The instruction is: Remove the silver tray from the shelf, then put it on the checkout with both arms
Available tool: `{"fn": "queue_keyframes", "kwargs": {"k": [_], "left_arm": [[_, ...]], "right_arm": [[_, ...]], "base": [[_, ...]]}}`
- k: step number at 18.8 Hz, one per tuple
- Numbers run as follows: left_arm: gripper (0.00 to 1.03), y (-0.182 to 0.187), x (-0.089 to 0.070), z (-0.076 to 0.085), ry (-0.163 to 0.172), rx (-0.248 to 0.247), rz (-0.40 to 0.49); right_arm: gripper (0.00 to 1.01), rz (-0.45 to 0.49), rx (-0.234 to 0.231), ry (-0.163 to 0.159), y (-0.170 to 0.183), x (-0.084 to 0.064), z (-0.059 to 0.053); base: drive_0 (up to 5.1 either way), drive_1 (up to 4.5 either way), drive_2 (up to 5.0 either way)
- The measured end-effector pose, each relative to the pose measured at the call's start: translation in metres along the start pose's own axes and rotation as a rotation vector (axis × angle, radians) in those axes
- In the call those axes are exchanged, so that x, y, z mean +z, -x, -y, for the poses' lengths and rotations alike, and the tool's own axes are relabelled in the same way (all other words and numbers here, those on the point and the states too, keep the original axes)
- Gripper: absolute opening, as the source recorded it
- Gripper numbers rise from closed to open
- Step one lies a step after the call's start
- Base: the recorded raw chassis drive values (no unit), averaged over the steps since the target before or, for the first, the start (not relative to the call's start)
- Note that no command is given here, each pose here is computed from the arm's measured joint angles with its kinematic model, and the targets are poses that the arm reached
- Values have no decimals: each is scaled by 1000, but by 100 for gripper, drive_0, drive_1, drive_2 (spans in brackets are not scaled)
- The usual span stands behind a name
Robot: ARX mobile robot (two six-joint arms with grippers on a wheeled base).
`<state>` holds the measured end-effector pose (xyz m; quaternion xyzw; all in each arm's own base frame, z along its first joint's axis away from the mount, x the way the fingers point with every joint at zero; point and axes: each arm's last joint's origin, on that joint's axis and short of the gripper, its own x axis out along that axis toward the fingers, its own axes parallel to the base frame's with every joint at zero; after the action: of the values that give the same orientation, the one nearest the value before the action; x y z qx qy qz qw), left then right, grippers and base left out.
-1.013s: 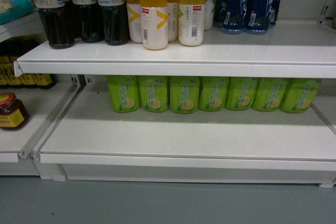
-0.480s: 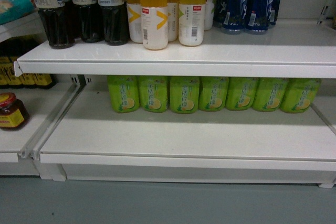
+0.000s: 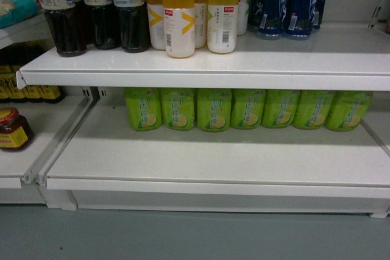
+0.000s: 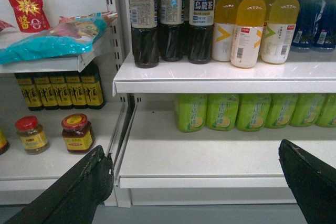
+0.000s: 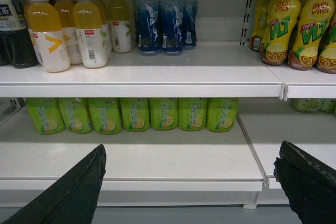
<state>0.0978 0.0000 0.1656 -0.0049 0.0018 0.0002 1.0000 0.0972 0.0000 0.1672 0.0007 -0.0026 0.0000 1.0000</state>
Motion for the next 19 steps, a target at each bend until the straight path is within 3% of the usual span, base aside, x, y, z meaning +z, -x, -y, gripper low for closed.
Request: {"fn": "queue_keyframes", "kwargs": {"k": [19], "left_arm": [[98, 0, 0, 0, -4, 1, 0]], "right_arm": [[98, -1, 1, 2, 0, 0, 0]], "base": [[0, 0, 0]]}}
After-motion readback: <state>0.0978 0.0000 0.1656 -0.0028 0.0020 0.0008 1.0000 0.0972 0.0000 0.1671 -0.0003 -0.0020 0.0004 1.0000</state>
